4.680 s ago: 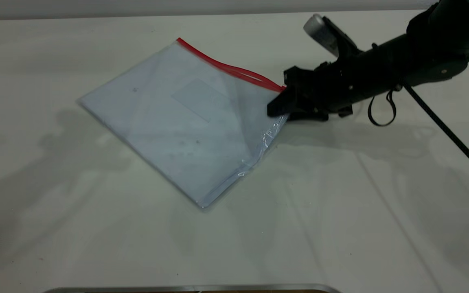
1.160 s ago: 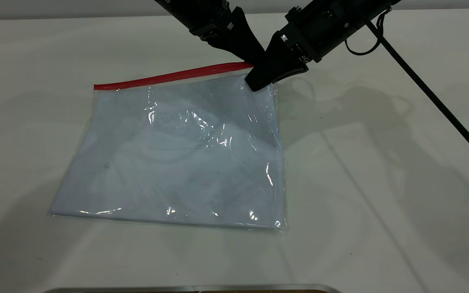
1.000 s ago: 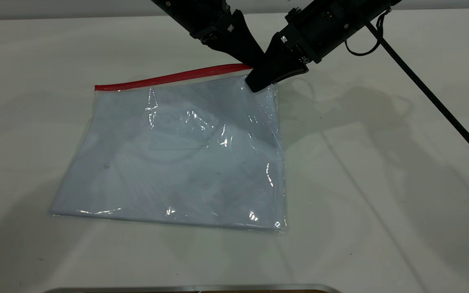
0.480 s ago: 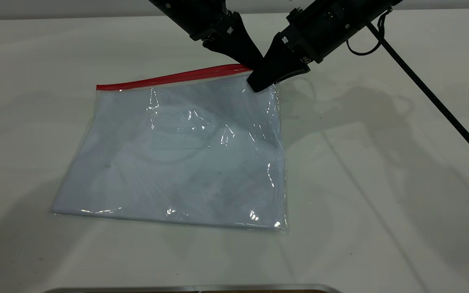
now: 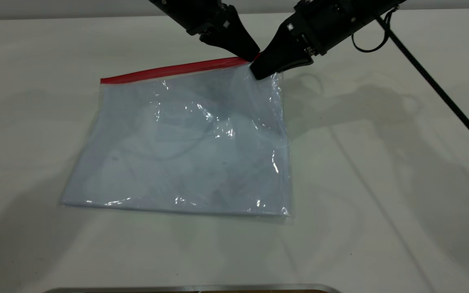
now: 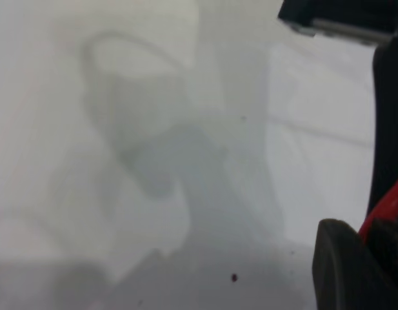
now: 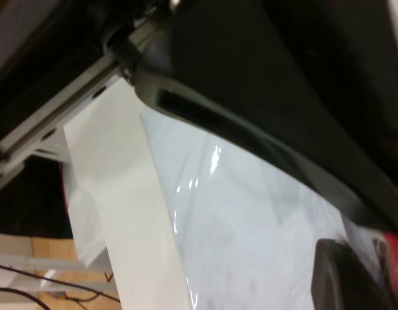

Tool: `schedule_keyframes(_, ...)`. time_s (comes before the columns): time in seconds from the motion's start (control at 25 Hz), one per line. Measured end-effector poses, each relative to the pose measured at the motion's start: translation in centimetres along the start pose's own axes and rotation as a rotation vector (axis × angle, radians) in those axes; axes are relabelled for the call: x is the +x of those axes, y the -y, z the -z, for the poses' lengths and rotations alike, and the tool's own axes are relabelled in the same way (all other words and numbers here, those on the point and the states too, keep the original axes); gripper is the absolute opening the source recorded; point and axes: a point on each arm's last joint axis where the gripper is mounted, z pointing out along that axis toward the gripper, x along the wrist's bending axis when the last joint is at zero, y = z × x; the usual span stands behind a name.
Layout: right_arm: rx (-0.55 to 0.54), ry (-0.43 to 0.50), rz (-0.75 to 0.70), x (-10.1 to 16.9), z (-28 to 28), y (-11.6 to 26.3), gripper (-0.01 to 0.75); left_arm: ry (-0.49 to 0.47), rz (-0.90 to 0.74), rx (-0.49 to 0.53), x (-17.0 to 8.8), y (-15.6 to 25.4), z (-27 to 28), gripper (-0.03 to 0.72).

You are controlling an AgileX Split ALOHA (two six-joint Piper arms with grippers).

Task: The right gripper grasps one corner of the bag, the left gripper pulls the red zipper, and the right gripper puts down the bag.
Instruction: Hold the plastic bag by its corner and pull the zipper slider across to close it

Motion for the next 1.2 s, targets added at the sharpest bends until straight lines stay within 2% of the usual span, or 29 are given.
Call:
schedule_keyframes(0.2,-0.032,-0.009,-0.022,-0.3,0.7,-0.1,0.033,-0.016,0.015,-0.011,0.8,0.4,0.8,0.090)
schedule_keyframes(0.6,-0.066,-0.004,-0.044,-1.2,2.0,0.1,0.033,-0.102,-0.010,0.041,2.9,1.8,2.5,0.090)
schedule_keyframes(0.92,-0.093,0.000,-0.063,-2.0,3.3,0.3,0.033,-0.153,0.006,0.045,4.4,2.8,4.0,0.090)
schedule_keyframes(1.2,-0.105,0.003,-0.072,-2.3,3.8,0.3,0.033,-0.228,0.079,0.119,6.7,5.2,6.7,0.090)
